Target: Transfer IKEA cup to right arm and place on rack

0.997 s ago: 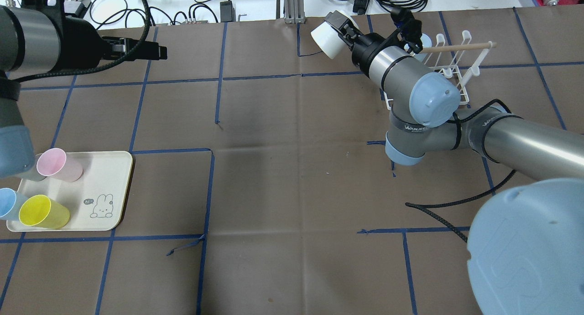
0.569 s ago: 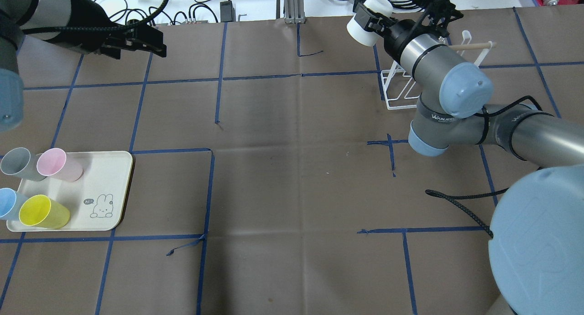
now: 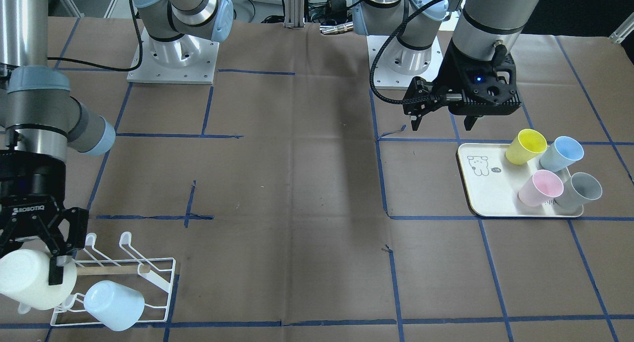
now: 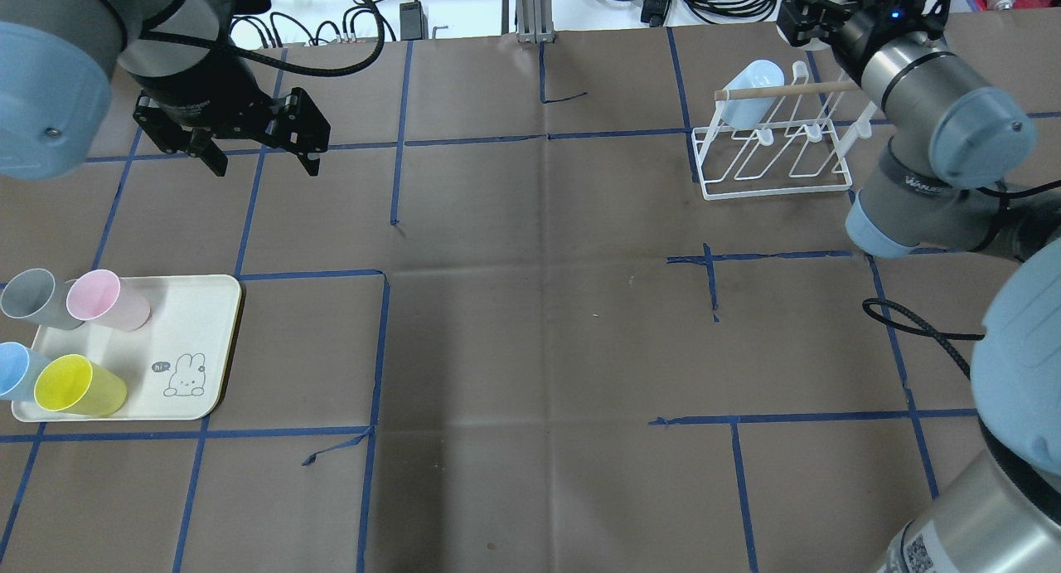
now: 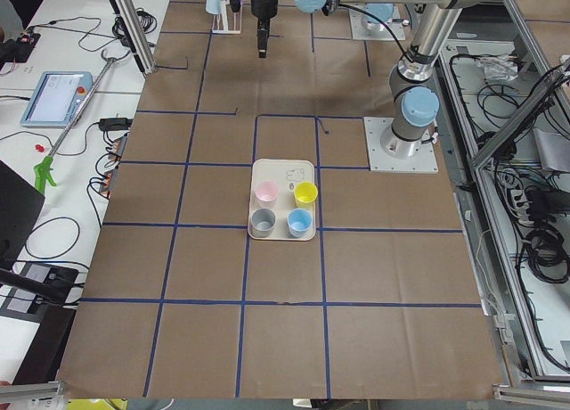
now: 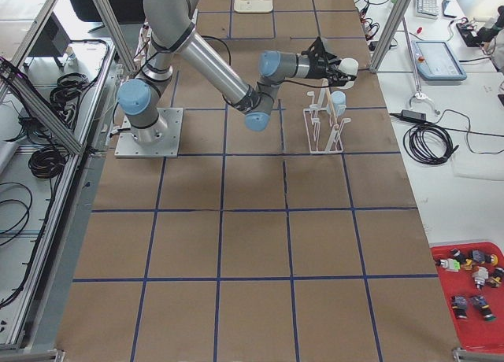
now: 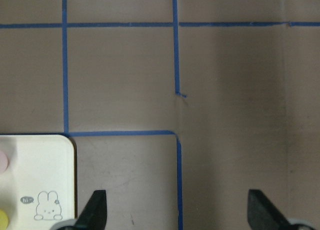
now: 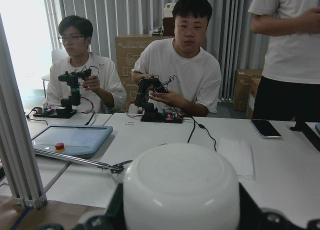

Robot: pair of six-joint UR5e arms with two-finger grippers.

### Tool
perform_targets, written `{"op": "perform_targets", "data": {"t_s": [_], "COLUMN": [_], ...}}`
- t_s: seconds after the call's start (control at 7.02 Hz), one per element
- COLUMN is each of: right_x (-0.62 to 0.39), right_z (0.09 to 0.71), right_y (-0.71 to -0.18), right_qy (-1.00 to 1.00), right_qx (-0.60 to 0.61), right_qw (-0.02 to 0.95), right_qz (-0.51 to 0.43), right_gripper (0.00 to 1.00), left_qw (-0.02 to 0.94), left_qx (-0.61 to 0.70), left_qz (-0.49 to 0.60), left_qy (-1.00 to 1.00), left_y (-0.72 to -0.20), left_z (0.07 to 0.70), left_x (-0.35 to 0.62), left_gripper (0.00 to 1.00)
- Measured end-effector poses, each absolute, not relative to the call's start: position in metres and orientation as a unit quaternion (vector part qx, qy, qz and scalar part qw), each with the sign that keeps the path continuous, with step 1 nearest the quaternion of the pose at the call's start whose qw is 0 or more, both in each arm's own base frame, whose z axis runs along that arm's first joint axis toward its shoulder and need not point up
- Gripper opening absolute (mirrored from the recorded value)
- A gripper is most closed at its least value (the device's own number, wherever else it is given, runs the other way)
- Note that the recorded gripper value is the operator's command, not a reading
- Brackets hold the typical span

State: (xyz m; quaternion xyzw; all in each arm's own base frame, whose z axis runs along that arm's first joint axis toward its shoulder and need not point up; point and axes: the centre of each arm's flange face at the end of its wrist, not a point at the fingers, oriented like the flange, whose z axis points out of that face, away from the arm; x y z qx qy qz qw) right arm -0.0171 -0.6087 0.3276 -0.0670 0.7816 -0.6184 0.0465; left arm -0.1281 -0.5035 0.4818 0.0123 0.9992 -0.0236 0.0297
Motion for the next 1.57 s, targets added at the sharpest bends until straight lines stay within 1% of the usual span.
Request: {"op": "perform_targets", "data": {"t_s": [0.28,1.0,1.57], "right_x": [-0.056,-0.089,-0.084], "right_z": [0.304,0.274,0.253], "right_y": [-0.623,-0.645,-0.639], "right_qy": [0.784,0.785,0.791], "right_qx": [-0.079,-0.077,-0.083], "right_qw": [0.048,0.056,0.076], "right_qz": [-0.614,-0.611,-0.601], "right_gripper": [0.28,0.28,0.28], "left_qw": [0.03,0.015,-0.005], "left_qx": [0.02,0.018,0.037], "left_qz": [-0.017,-0.018,-0.021], "left_qy": [0.999,1.0,0.999], "left_y": [-0.502,-0.503,-0.502], "left_z": [0.474,0.475,0.477], "left_x": [-0.133,-0.131,-0.132], "left_gripper": [0.99,0.99,0.99]}}
